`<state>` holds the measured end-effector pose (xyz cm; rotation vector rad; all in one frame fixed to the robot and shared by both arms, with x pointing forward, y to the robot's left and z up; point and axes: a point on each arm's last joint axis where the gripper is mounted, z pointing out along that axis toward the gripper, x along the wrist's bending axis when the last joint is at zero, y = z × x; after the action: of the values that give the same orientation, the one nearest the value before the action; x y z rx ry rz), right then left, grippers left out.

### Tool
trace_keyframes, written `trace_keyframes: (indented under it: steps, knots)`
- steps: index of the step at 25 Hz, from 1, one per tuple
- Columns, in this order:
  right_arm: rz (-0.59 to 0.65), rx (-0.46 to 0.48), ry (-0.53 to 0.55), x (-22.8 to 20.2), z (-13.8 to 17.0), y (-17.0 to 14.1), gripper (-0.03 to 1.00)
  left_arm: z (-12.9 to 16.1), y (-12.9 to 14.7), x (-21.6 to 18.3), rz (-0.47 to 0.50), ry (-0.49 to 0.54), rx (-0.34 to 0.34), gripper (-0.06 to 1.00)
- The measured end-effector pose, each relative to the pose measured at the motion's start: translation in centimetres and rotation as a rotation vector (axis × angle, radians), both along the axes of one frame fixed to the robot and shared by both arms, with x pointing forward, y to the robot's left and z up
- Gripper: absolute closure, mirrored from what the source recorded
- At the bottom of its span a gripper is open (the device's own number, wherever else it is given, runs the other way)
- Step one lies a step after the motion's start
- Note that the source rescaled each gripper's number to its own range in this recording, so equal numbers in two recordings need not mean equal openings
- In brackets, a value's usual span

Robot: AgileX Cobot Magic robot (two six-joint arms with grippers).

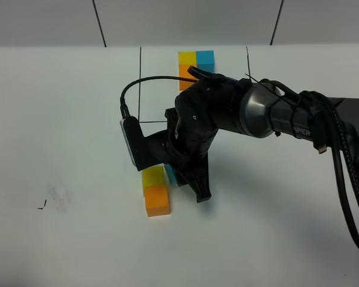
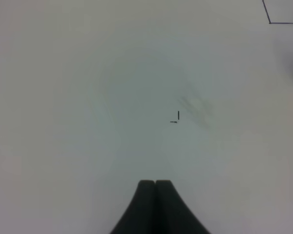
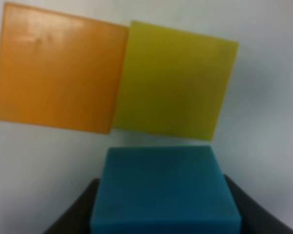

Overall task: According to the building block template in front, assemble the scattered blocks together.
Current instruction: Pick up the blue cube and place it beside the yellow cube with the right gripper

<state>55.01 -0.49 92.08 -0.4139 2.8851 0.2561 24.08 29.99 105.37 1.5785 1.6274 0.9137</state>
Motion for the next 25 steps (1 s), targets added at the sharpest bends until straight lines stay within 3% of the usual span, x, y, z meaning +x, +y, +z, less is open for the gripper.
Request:
trace_keyframes:
  steps: [17,25]
  knots:
    - [-0.028,-0.012,-0.005,0.2,-0.3,-0.1,0.36,0.0,0.0,0.0,0.0,0.0,0.0,0.94]
    - [-0.053,-0.032,0.043,0.7,-1.8,0.6,0.36,0.0,0.0,0.0,0.0,0.0,0.0,0.94]
